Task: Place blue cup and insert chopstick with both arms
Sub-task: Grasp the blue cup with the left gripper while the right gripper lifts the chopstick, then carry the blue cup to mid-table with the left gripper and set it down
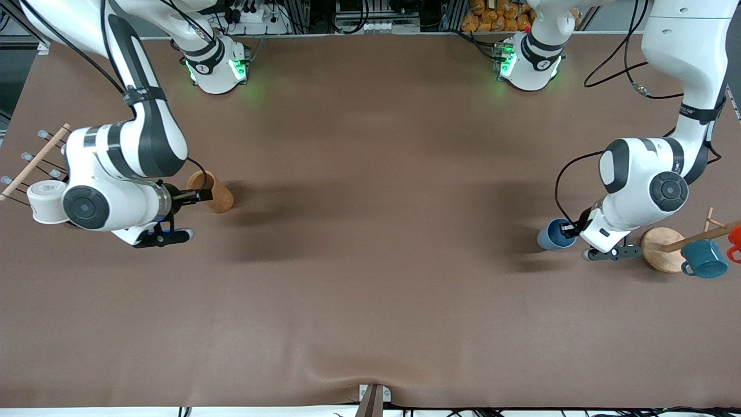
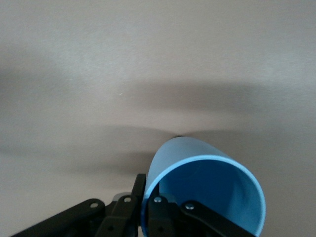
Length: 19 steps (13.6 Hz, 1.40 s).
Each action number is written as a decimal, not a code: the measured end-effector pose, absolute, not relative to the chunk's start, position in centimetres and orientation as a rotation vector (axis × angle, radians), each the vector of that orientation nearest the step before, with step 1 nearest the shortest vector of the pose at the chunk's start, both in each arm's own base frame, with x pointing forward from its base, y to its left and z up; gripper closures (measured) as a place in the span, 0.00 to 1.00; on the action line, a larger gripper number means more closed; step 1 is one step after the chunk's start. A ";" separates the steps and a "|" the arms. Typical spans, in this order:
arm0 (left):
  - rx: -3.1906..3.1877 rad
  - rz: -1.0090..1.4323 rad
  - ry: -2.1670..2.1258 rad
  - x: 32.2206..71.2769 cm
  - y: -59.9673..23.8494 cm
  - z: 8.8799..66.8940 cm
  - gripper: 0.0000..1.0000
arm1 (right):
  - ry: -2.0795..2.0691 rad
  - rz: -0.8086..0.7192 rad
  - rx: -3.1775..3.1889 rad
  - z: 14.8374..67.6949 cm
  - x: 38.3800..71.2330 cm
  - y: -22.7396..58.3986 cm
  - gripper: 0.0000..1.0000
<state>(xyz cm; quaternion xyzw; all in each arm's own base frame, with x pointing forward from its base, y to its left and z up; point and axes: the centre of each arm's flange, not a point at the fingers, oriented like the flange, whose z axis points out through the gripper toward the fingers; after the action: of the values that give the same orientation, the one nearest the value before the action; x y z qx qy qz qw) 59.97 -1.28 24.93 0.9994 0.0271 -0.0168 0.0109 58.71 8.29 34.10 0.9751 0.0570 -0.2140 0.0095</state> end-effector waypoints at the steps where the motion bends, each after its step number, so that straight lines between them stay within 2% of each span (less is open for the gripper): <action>1: 3.108 -0.038 0.041 60.1 -3.1 25.4 0.95 | 0.174 -0.675 3.043 33.8 58.6 8.3 0.00; 6: 3.017 0.082 -0.133 60.1 -17.4 30.4 0.95 | 0.169 -0.692 3.037 32.7 58.5 8.2 0.00; 7: 3.005 0.086 -0.154 59.5 -20.3 30.8 0.95 | 0.168 -0.695 3.037 32.6 58.6 8.2 0.07; 11: 2.972 0.036 -0.252 55.3 -33.1 29.6 0.95 | 0.133 -0.697 3.032 32.4 58.6 8.2 0.52; 14: 2.959 0.011 -0.220 53.3 -38.4 28.9 0.95 | 0.126 -0.694 3.032 32.4 58.6 8.3 0.86; 15: 2.961 -0.006 -0.182 52.4 -39.7 28.5 0.95 | 0.123 -0.691 3.032 32.5 58.6 8.3 0.91; 19: 2.981 -0.067 -0.123 47.7 -45.6 26.6 0.95 | 0.112 -0.676 3.036 33.2 59.0 8.0 0.91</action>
<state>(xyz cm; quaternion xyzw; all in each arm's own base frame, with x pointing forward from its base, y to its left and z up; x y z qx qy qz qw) 47.75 -45.61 26.64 0.9958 -0.0412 -0.0222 0.0788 58.98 8.01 33.22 0.9754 0.0361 -0.2171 0.0145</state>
